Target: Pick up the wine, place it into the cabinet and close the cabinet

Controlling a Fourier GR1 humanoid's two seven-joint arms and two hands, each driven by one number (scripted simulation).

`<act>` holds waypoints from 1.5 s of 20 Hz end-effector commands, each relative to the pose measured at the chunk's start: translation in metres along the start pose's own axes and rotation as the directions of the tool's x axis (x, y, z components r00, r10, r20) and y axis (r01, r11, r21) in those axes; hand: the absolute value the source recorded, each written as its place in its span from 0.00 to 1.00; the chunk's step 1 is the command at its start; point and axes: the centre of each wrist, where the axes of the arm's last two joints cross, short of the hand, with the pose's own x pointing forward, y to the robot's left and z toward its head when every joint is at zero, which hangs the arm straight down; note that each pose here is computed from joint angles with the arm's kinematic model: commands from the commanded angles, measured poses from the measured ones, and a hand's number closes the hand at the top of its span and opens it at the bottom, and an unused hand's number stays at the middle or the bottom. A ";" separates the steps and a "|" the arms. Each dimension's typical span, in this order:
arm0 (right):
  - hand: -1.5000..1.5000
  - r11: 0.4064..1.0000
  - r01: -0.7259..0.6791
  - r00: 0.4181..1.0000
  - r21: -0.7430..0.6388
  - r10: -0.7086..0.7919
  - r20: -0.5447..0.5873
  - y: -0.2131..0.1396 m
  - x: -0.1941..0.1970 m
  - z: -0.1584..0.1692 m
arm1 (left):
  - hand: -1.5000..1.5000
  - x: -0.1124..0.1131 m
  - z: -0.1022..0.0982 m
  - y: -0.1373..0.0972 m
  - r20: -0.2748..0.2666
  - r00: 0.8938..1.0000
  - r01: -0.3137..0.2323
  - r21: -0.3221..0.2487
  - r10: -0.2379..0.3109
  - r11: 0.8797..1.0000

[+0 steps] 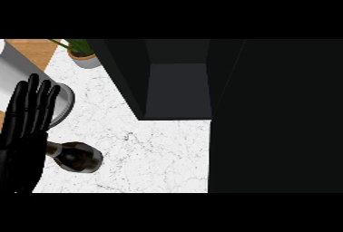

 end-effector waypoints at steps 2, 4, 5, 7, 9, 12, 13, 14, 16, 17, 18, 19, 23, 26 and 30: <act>0.00 0.999 0.021 1.000 -0.032 -0.021 0.008 0.001 0.001 0.008 | 0.00 0.002 -0.013 0.008 0.018 0.997 -0.074 -0.183 0.078 0.980; 0.00 0.999 0.018 1.000 -0.041 -0.019 -0.021 0.001 0.006 0.014 | 0.00 -0.003 -0.009 0.004 -0.029 0.986 -0.162 -0.338 0.161 0.927; 0.00 0.998 0.051 0.999 -0.032 -0.052 -0.017 0.012 0.011 0.023 | 0.00 -0.002 -0.016 -0.004 -0.038 0.979 -0.200 -0.404 0.202 0.893; 0.00 0.954 0.191 0.979 0.230 -0.168 -0.117 0.031 0.009 0.023 | 0.00 -0.022 0.003 -0.019 -0.255 0.926 -0.366 -0.437 0.277 0.822; 0.00 0.939 0.226 0.969 0.260 -0.188 -0.161 0.030 0.017 0.034 | 0.00 -0.020 0.003 -0.011 -0.302 0.906 -0.412 -0.461 0.298 0.786; 0.00 0.930 0.232 0.967 0.286 -0.188 -0.172 0.022 0.048 0.051 | 0.00 0.010 0.013 -0.008 -0.345 0.883 -0.455 -0.473 0.317 0.755; 0.00 0.935 0.224 0.967 0.273 -0.179 -0.180 0.019 0.056 0.052 | 0.00 0.027 0.005 0.002 -0.324 0.892 -0.444 -0.498 0.315 0.745; 0.00 0.932 0.233 0.967 0.276 -0.192 -0.168 0.016 0.071 0.058 | 0.00 0.037 0.010 -0.004 -0.332 0.884 -0.459 -0.483 0.330 0.746; 0.00 0.931 0.249 0.961 0.267 -0.204 -0.185 0.029 0.082 0.060 | 0.00 0.059 0.013 0.008 -0.345 0.882 -0.461 -0.493 0.321 0.738; 0.00 0.933 0.241 0.963 0.266 -0.195 -0.188 0.018 0.090 0.062 | 0.00 0.071 0.018 0.011 -0.353 0.877 -0.471 -0.493 0.327 0.731; 0.00 0.932 0.235 0.966 0.277 -0.191 -0.176 0.013 0.105 0.065 | 0.00 0.056 0.013 0.012 -0.353 0.878 -0.468 -0.489 0.324 0.736; 0.00 0.935 0.235 0.966 0.265 -0.194 -0.171 0.013 0.093 0.068 | 0.00 0.073 0.021 0.019 -0.364 0.877 -0.467 -0.481 0.315 0.742; 0.00 0.937 0.217 0.970 0.274 -0.174 -0.171 0.013 0.103 0.062 | 0.00 0.095 0.036 0.012 -0.371 0.872 -0.476 -0.491 0.319 0.730; 0.00 0.937 0.233 0.967 0.261 -0.195 -0.164 0.014 0.110 0.064 | 0.00 0.099 0.024 0.012 -0.374 0.875 -0.468 -0.497 0.306 0.731; 0.00 0.933 0.249 0.960 0.259 -0.203 -0.191 0.021 0.112 0.068 | 0.00 0.108 0.029 0.007 -0.375 0.870 -0.477 -0.477 0.320 0.738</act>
